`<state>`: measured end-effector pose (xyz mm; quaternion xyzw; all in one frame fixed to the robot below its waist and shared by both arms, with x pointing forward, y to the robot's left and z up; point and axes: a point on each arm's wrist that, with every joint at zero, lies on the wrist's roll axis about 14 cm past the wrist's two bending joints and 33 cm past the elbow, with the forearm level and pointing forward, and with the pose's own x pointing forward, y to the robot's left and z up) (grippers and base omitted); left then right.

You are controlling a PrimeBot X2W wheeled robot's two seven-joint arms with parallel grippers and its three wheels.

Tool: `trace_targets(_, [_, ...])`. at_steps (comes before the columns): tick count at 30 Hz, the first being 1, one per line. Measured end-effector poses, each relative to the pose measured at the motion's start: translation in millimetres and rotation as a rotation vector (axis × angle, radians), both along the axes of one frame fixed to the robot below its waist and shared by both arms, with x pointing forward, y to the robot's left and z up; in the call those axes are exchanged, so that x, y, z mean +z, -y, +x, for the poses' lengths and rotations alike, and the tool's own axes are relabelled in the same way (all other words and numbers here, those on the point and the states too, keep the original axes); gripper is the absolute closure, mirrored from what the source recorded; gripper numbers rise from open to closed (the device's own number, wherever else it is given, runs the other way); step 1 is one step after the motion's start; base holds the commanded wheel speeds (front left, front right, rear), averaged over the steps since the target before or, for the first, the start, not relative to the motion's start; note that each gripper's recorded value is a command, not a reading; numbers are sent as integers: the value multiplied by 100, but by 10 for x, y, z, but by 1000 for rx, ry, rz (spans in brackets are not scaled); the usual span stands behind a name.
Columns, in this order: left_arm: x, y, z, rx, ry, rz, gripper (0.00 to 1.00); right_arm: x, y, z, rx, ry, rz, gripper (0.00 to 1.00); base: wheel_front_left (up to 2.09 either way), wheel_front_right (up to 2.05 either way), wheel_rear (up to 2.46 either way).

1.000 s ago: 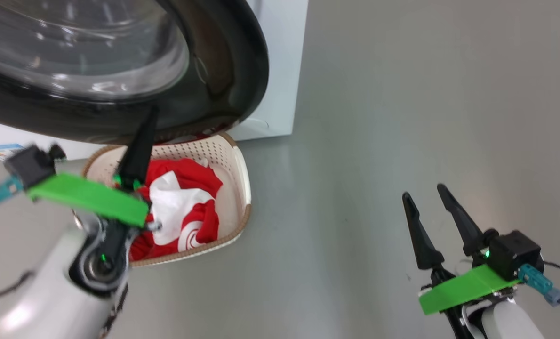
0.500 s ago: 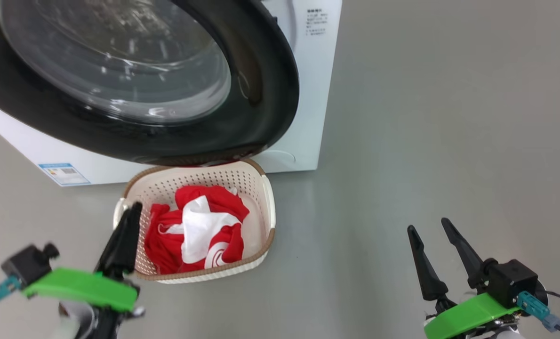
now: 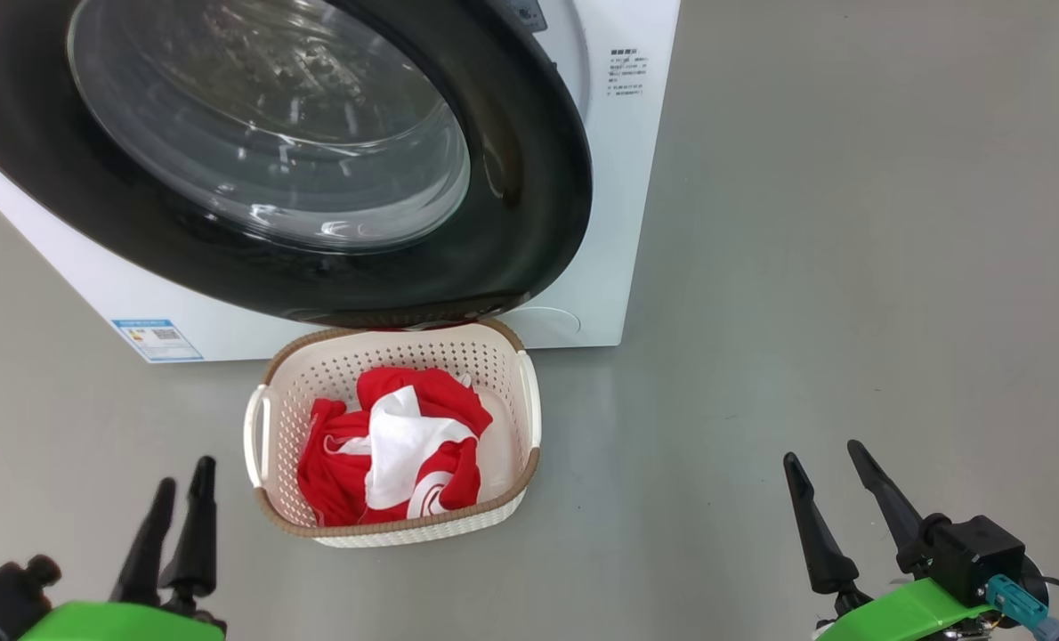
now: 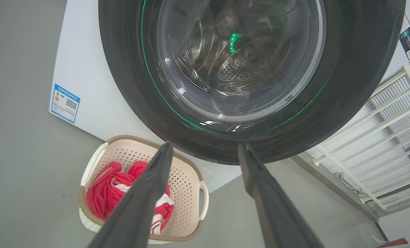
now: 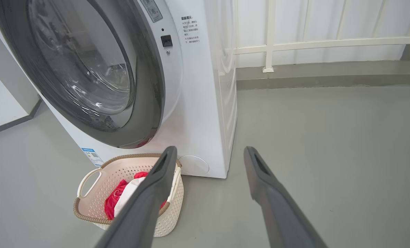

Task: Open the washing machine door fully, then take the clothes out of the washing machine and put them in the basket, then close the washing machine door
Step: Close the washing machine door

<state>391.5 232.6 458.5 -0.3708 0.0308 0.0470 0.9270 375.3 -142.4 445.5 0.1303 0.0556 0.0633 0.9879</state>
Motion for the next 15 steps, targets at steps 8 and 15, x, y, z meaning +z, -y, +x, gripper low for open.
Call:
trace_targets(8, [-8,-59,-157,-14,-5,236,0,8,2,-10,1,2,-4,0,0,0,0])
trace_targets(15, [133,-15,-216,-53,32,489,0,41,-4,-4,2,13,-3,0,0,0,0])
